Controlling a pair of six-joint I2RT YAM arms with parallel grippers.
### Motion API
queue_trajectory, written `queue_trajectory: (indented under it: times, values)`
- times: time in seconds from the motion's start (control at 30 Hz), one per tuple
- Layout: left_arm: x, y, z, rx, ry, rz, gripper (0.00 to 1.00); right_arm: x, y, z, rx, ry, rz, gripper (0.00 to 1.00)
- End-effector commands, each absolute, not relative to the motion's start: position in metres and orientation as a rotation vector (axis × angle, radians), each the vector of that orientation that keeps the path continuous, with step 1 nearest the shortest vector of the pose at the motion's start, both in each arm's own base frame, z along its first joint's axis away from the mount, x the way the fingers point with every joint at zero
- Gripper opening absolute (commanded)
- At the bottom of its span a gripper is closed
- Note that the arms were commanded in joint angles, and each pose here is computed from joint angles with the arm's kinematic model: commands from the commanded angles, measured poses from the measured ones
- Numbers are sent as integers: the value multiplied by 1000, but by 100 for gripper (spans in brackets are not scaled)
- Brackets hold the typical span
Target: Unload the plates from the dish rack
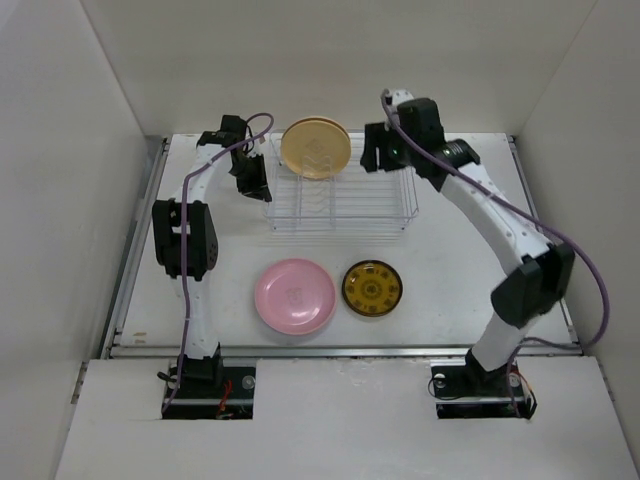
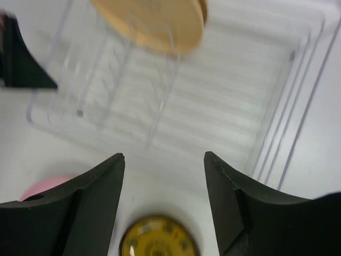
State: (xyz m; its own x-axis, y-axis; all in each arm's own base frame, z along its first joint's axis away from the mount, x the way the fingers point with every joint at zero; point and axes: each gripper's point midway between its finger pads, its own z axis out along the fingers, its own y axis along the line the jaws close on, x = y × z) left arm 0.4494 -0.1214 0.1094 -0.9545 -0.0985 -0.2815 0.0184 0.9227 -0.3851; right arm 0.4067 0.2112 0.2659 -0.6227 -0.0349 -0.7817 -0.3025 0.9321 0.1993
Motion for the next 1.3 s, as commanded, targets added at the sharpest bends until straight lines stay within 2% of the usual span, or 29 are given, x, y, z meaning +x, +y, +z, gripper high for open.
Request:
queue_trajectory:
  times: [0.0,0.03,0.1,0.13,0.17,0.33,0.63,0.73,0.83,0.87,0.9,0.93,1.2,1.27]
  values:
    - [428,-109,105,-76,2894,-500,0,480,232,280,-407,2049,281,66]
    - [426,-106,104,-58,2902,-482,0,511,249,291,-417,1973,296,65]
    - [424,-105,104,-43,2911,-479,0,539,262,298,-411,1903,303,57]
    - [426,-104,103,-44,2910,-466,0,555,270,328,-388,1802,322,55]
    - [426,-104,105,-27,2911,-464,0,574,278,304,-385,1822,308,53]
    - [427,-103,99,0,2928,-460,0,608,302,304,-390,1716,360,52]
    - [427,-103,89,-6,2958,-459,0,621,326,260,-449,1709,445,52]
    - [427,-103,85,-8,2968,-458,0,615,331,241,-489,1749,479,48]
    - [426,-103,81,-10,2977,-458,0,613,333,234,-498,1759,488,38]
    - [428,-103,84,-8,2968,-458,0,614,333,227,-500,1769,487,40]
    - [428,-103,84,-8,2968,-458,0,615,334,214,-504,1797,485,49]
    - [431,-103,86,-6,2959,-459,0,615,334,218,-503,1788,485,50]
    - [431,-101,82,4,2967,-444,0,613,339,169,-528,1885,511,51]
    - [430,-104,81,17,2969,-431,0,609,338,160,-522,1916,516,44]
